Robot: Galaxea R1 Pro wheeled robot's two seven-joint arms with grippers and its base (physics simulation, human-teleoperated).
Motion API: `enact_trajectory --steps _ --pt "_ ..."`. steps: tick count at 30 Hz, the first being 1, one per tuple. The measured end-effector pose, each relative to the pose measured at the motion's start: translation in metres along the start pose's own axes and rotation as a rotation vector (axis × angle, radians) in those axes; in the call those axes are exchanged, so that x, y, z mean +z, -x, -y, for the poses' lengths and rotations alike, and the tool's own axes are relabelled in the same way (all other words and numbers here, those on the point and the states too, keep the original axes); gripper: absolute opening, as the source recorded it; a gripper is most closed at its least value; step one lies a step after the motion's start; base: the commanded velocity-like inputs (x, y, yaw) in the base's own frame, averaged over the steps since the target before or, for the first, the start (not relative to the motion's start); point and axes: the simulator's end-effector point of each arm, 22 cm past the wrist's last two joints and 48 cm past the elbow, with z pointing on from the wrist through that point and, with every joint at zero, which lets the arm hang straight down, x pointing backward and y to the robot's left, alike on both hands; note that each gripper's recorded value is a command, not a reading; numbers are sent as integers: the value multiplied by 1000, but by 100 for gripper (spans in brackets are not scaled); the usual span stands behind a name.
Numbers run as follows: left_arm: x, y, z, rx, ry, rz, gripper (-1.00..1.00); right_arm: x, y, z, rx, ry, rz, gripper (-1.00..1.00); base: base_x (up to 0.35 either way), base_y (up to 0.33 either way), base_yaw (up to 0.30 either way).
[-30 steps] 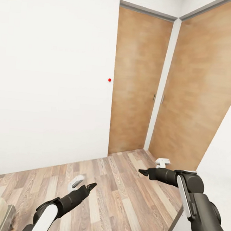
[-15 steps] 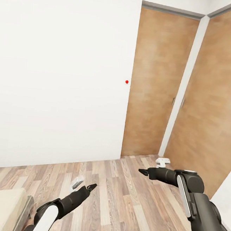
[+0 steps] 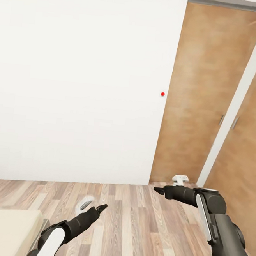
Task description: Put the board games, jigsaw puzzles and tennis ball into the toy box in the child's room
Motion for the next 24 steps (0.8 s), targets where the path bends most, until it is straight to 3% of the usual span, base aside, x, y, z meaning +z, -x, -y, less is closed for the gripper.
enact_trajectory --steps 24 --pt "0 0 0 0 0 -1 100 0 0 0 0 0 0 100 335 -11 293"
